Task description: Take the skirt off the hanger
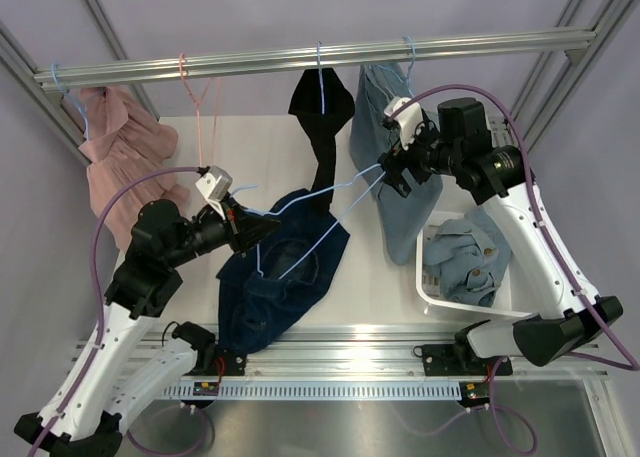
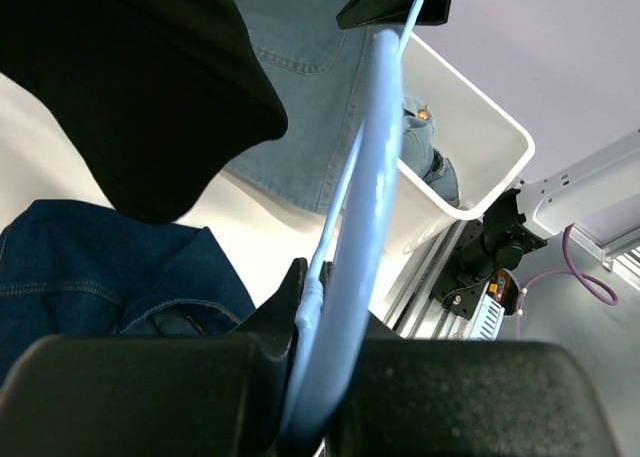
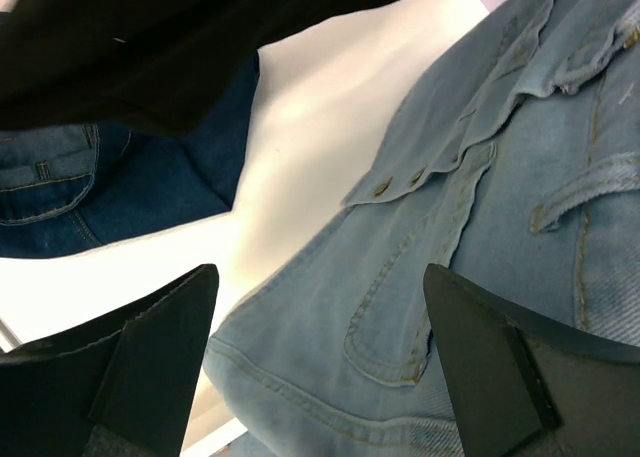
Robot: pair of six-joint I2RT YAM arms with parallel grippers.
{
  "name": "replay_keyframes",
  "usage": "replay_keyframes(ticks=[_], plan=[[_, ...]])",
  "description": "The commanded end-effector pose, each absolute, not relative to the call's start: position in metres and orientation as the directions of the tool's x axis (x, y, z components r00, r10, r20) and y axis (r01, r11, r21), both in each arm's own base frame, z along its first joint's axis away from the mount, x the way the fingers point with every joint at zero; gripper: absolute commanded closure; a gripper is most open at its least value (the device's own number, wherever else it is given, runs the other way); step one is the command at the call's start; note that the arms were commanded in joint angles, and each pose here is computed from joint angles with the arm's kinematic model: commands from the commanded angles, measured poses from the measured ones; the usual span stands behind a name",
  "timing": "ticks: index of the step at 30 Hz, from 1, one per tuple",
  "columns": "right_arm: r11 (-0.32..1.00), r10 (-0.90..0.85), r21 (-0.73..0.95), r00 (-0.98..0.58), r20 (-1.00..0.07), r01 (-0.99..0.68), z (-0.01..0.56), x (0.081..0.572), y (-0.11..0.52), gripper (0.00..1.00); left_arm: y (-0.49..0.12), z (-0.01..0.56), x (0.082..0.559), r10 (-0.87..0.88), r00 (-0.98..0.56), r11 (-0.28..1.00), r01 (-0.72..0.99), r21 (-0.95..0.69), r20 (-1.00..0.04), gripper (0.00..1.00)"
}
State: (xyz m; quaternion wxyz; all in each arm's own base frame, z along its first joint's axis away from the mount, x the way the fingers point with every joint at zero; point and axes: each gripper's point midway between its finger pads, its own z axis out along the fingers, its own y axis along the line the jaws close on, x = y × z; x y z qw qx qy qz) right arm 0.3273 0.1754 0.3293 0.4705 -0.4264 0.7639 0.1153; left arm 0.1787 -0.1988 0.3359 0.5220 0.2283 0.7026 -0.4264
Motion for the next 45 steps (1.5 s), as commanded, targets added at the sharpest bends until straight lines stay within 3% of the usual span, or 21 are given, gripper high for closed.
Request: replay_keyframes(ticks=[1, 8, 11, 15, 18, 22, 26, 31, 39, 45], plan=[[0.644, -0.519, -0.285, -0.132, -0.844, -0.709, 0.365, 0.323, 0.150, 0.07, -0.188, 0.368, 0.189, -0.194, -0.262, 0.580, 0.747, -0.326, -0.945, 1.00], [0.722, -0.480, -0.283, -0.162, -0.862, -0.631, 0.375, 0.333, 0.108, 0.05, -0.184, 0.403, 0.186, -0.241, -0.159, 0.583, 0.765, -0.274, -0.957, 1.00], [0.657, -0.436, -0.254, -0.083, -0.896, -0.710, 0.387, 0.310, 0.115, 0.04, -0.182, 0.416, 0.187, -0.287, -0.117, 0.582, 0.767, -0.270, -0.951, 1.00], [0.421, -0.386, -0.238, 0.065, -0.920, -0.875, 0.382, 0.254, 0.150, 0.04, -0.181, 0.436, 0.192, -0.382, -0.077, 0.568, 0.766, -0.300, -0.921, 1.00], [0.299, -0.329, -0.184, 0.080, -0.941, -0.936, 0.362, 0.222, 0.165, 0.04, -0.178, 0.453, 0.198, -0.434, -0.043, 0.576, 0.755, -0.313, -0.900, 1.00], [0.250, -0.287, -0.096, 0.021, -0.958, -0.964, 0.343, 0.202, 0.171, 0.05, -0.160, 0.491, 0.199, -0.441, 0.058, 0.649, 0.710, -0.273, -0.896, 1.00], [0.237, -0.266, -0.034, -0.031, -0.964, -0.971, 0.324, 0.194, 0.174, 0.05, -0.133, 0.493, 0.195, -0.350, 0.100, 0.763, 0.607, -0.222, -0.931, 1.00], [0.223, -0.230, 0.034, -0.086, -0.969, -0.974, 0.303, 0.189, 0.178, 0.06, -0.104, 0.462, 0.179, -0.257, 0.043, 0.846, 0.493, -0.203, -0.965, 1.00], [0.219, -0.224, 0.046, -0.096, -0.970, -0.975, 0.287, 0.187, 0.178, 0.06, -0.097, 0.396, 0.157, -0.157, -0.106, 0.856, 0.482, -0.189, -0.982, 1.00], [0.225, -0.237, 0.042, -0.097, -0.967, -0.974, 0.279, 0.188, 0.177, 0.05, -0.094, 0.369, 0.173, -0.096, -0.193, 0.889, 0.424, -0.171, -0.976, 1.00]])
